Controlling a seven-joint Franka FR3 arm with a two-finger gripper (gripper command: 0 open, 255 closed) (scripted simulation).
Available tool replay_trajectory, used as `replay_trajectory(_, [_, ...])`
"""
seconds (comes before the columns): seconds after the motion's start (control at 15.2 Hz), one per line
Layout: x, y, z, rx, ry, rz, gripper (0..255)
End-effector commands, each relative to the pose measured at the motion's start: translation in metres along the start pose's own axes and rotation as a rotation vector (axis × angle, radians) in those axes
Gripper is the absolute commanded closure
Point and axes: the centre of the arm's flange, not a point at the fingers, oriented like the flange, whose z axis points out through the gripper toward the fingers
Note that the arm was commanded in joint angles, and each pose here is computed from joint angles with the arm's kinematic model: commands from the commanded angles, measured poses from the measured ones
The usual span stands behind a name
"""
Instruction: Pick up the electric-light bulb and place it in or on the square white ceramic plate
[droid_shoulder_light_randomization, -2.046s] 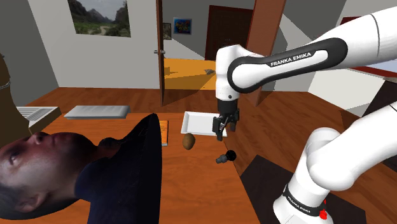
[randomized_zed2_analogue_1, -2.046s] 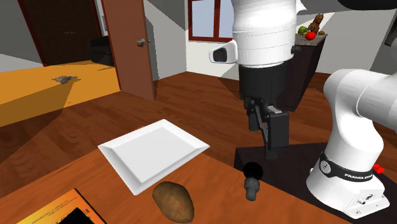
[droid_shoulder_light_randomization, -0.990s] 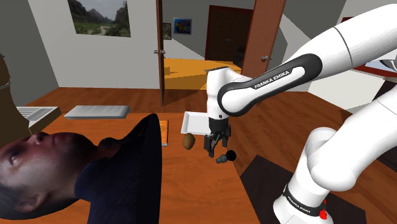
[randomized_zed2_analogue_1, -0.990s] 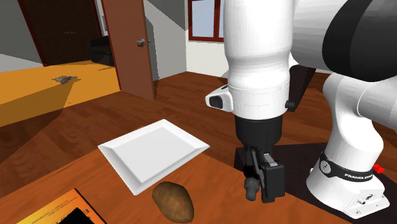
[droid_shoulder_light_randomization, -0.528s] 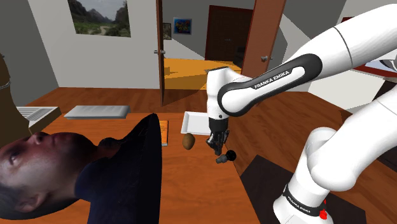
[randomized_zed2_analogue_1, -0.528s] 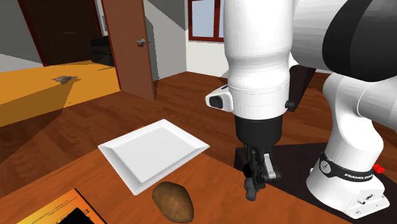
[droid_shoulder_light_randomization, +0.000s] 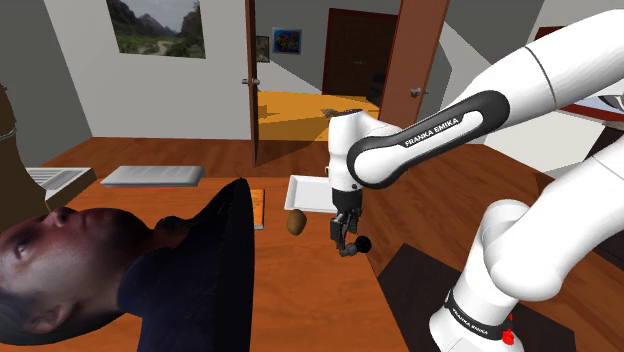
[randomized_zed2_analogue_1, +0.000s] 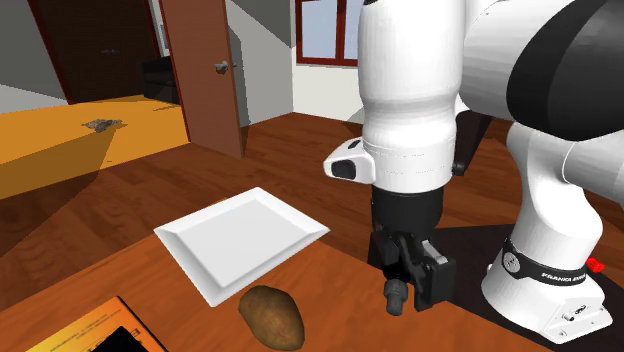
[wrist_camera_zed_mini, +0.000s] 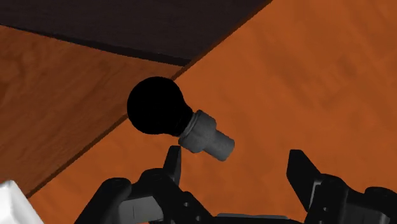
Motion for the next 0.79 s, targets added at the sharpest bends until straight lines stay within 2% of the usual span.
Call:
replay_trajectory(0.0, [-0.007, 0.01, 0.011, -0.057, 0.003, -0.425, 0])
replay_trajectory(0.07, [-0.008, 0.016, 0.016, -0.079, 0.005, -0.582, 0])
replay_trajectory(0.53, [-0.007, 0.018, 0.052, -0.079, 0.005, -0.582, 0])
replay_trajectory(0.73, [-0.007, 0.019, 0.056, -0.079, 0.005, -0.582, 0])
